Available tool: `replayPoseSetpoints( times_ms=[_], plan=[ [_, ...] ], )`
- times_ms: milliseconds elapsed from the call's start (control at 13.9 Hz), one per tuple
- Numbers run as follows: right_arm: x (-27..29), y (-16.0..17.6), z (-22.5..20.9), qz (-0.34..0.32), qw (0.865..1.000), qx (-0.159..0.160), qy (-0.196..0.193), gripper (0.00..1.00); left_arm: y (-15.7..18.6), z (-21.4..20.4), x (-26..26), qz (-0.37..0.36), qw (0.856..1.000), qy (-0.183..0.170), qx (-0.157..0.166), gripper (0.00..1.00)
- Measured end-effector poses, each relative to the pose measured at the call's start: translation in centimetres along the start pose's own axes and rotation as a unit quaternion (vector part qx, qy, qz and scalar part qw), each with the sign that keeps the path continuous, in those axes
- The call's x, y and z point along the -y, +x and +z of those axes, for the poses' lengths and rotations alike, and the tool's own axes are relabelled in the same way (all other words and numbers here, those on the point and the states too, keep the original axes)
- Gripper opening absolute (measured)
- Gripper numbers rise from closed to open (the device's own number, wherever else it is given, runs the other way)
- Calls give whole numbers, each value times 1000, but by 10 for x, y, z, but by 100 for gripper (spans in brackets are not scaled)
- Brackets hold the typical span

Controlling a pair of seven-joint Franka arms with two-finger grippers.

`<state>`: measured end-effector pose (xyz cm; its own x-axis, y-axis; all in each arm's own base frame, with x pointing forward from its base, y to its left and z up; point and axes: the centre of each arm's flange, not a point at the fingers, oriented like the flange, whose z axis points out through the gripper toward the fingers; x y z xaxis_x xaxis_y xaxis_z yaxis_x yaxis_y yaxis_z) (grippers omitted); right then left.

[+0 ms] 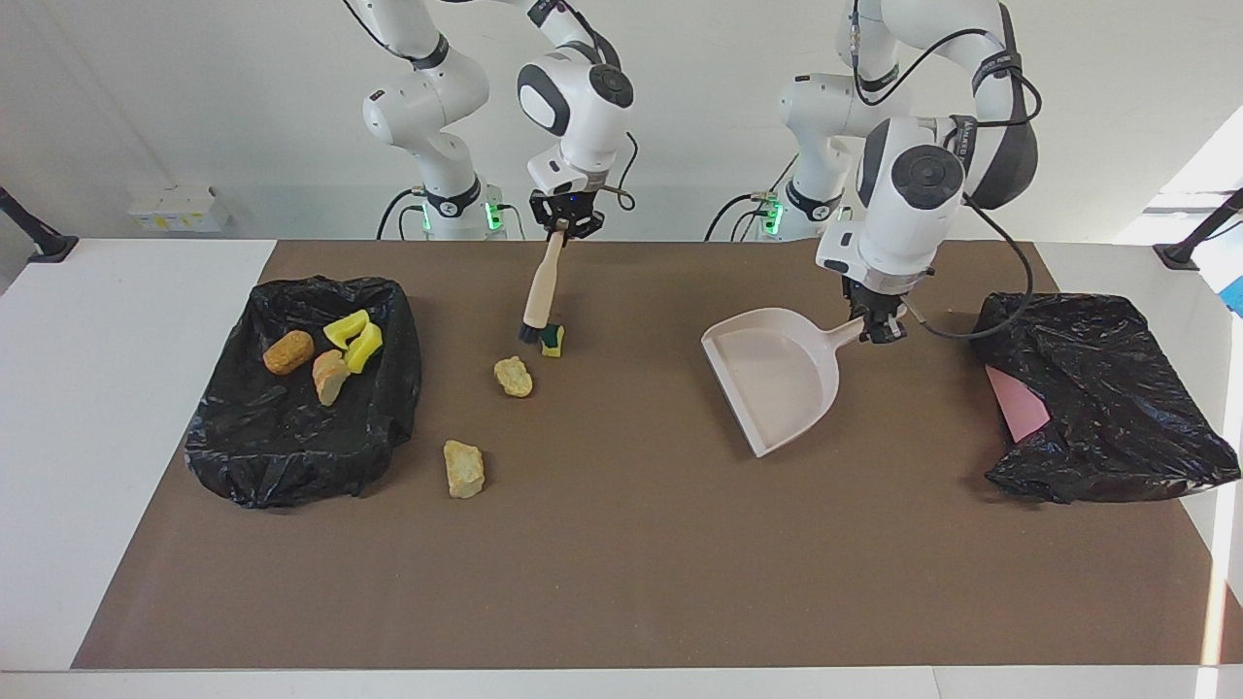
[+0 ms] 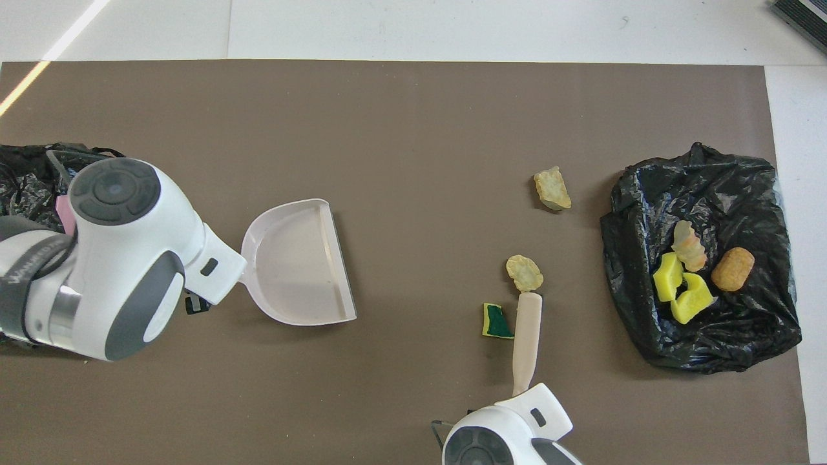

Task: Sweep and dump trash in bin

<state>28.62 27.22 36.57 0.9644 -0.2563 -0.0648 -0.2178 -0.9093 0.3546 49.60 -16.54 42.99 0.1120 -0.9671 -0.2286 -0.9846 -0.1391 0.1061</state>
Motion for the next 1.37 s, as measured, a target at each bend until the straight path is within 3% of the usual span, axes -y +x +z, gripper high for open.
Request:
replayPoseSetpoints(
  times_ms=[216, 505, 937, 1153, 1370],
  plan=[
    [-20, 23, 18, 34, 999, 25, -11, 27, 54, 11, -34, 60, 998, 29, 1, 32],
    [-15, 28, 32, 49, 998, 43, 9, 27, 79, 18, -50, 55, 997, 46, -7, 32],
    [38, 28, 47, 69, 990, 80, 98, 27, 101, 31, -70, 19, 998, 59, -18, 32],
    [66, 29, 21, 57, 987, 84, 125, 27, 100, 33, -71, 18, 997, 65, -24, 32],
    [94, 23, -6, -7, 980, 103, 172, 27, 100, 42, -69, 17, 996, 77, -38, 32]
  ],
)
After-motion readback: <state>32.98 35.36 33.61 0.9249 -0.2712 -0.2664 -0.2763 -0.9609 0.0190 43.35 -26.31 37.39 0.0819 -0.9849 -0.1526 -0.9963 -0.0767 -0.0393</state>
